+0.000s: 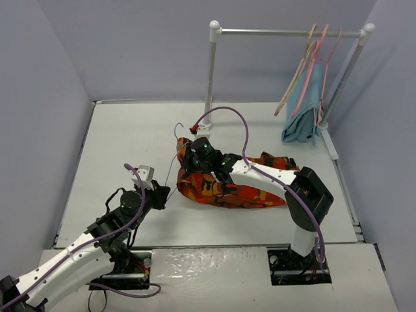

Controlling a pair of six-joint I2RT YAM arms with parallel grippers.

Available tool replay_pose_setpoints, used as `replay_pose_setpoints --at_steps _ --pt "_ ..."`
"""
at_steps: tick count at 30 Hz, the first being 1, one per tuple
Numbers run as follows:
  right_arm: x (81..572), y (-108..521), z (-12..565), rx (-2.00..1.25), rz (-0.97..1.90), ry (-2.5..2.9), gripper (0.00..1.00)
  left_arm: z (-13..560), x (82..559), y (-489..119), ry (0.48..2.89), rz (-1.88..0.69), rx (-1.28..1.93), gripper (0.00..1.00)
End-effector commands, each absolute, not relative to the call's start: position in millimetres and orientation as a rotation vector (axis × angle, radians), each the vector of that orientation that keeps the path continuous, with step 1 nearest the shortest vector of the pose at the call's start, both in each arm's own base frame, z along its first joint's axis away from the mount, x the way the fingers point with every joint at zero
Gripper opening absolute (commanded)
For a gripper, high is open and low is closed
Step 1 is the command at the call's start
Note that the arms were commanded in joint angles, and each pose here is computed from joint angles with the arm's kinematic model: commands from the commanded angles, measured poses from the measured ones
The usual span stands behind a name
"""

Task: Place the trousers on the hanger
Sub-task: Place trousers on hanger

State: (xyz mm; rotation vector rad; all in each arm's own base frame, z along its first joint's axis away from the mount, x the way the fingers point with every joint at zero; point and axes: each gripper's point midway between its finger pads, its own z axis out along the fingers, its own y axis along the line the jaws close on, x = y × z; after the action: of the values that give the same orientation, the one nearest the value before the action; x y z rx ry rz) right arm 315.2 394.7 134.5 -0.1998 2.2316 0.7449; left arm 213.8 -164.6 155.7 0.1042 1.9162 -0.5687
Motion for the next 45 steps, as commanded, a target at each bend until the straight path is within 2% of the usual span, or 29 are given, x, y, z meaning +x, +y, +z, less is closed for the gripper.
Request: replay_pose_setpoints --at_steps 1,4,6,7,8,13,17,23,30,36,43,45 --pt "333.2 432.0 206.6 -0.091 1.021 1.971 0.0 187.8 221.0 -187.4 1.818 -0.688 0.094 0.0" --pt "333.2 434.8 204.1 -0.075 1.041 1.961 0.04 187.9 221.6 -191.1 1.809 -0.699 0.096 0.0" --pt "336.6 435.5 196.4 -0.066 1.038 1.97 0.21 186.8 222.4 -192.3 1.812 -0.703 0.09 0.0" --pt "338.8 436.5 193.1 -0.07 1.029 1.978 0.33 185.7 222.4 -192.1 1.815 -0.702 0.087 0.0" --pt "336.9 437.2 189.6 -0.1 1.024 1.995 0.4 184.5 222.5 -191.0 1.815 -0.699 0.079 0.0" --pt "325.1 423.3 186.5 -0.22 0.947 2.058 0.62 180.9 223.4 -184.7 1.814 -0.677 0.052 0.0" --pt "314.6 402.9 196.6 -0.279 0.908 2.063 0.64 177.4 224.1 -185.5 1.819 -0.679 0.047 0.0" --pt "290.2 384.8 192.2 -0.373 0.902 2.099 0.44 173.4 226.3 -193.5 1.827 -0.699 0.056 0.0" --pt "295.4 368.7 243.5 -0.318 0.877 1.984 0.51 178.6 231.8 -197.0 1.817 -0.7 0.037 0.0" --pt "323.9 377.3 242.0 -0.134 0.809 2.012 0.58 179.5 235.2 -199.3 1.821 -0.694 0.034 0.0" --pt "349.2 395.0 237.6 -0.132 0.679 1.97 0.59 179.2 235.8 -203.2 1.822 -0.692 0.045 0.0" --pt "357.3 396.8 236.2 -0.172 0.644 1.952 0.56 180.6 235.9 -202.6 1.818 -0.687 0.049 0.0"
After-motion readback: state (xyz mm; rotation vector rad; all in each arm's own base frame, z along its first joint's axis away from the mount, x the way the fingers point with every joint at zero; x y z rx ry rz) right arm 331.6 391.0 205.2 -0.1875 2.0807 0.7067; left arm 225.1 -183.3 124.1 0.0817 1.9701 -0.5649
